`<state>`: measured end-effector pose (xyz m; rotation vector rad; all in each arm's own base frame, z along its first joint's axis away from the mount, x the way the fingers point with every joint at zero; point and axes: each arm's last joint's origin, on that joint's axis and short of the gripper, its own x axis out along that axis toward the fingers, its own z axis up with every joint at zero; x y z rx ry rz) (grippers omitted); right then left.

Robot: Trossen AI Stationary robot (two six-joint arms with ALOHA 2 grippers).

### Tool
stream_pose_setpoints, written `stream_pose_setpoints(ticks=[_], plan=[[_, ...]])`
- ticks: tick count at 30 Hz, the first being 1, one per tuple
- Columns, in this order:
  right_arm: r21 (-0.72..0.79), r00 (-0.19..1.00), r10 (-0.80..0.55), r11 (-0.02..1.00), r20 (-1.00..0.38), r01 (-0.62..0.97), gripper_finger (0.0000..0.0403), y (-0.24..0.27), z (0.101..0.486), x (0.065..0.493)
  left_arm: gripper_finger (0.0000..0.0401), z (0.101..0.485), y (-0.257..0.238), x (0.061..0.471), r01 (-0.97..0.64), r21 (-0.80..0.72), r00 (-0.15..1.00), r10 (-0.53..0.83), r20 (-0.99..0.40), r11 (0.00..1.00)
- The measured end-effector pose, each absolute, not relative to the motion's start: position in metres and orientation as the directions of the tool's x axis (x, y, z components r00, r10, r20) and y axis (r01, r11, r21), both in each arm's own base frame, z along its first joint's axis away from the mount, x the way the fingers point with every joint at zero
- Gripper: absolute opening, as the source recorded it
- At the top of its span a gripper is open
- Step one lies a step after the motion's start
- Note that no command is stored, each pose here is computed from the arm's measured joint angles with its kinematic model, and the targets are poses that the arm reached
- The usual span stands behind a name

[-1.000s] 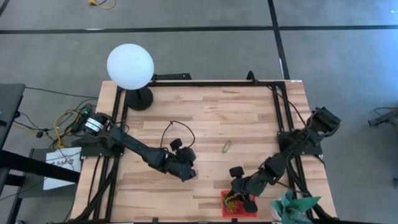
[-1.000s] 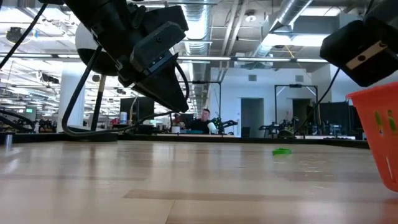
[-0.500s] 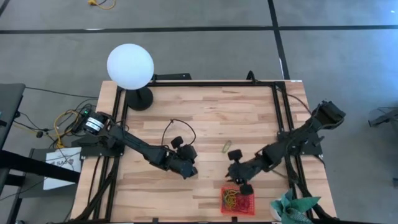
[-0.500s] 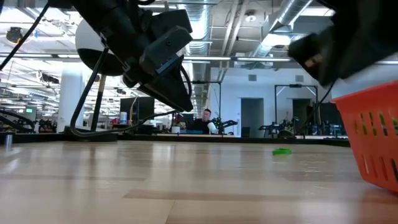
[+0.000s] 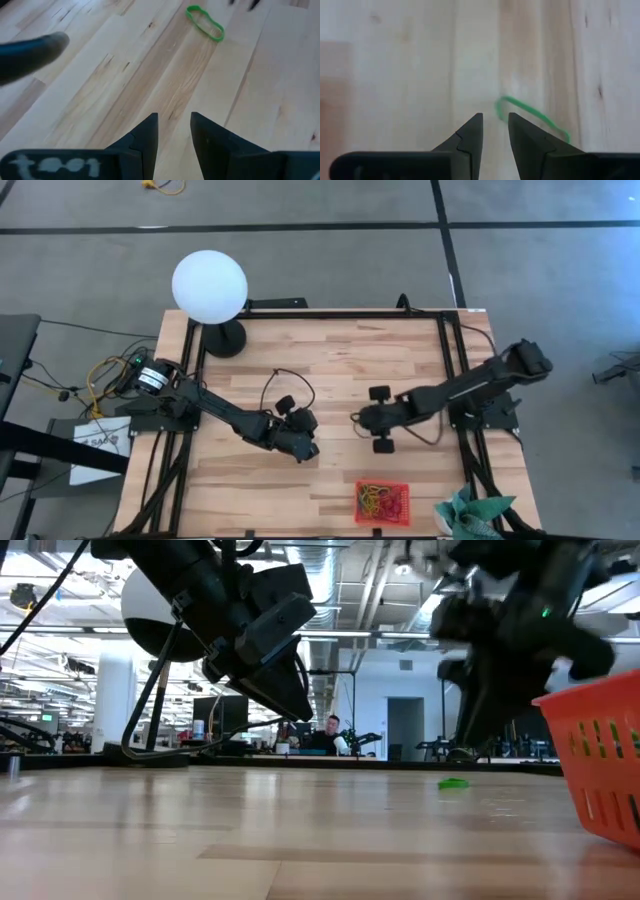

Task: Pick and place items into bin
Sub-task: Put the green rubber band into the orange bin

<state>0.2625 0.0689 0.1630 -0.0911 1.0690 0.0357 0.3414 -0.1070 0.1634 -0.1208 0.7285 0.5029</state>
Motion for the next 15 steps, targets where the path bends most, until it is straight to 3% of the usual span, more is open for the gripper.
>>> stream_pose_setpoints(ticks=[8, 15], plan=[[-0.048, 0.355, -0.01, 0.994, -0.935, -0.099, 0.0087, 0.05, 0.129, 0.273, 0.0107, 0.163, -0.107, 0.341, -0.471, 0.075, 0.633, 0.397, -0.665, 0.879], [-0.034, 0.356, -0.005, 0.997, -0.935, -0.075, 0.0087, 0.043, 0.128, 0.276, 0.0107, 0.163, -0.107, 0.341, -0.458, 0.091, 0.633, 0.396, -0.665, 0.884]])
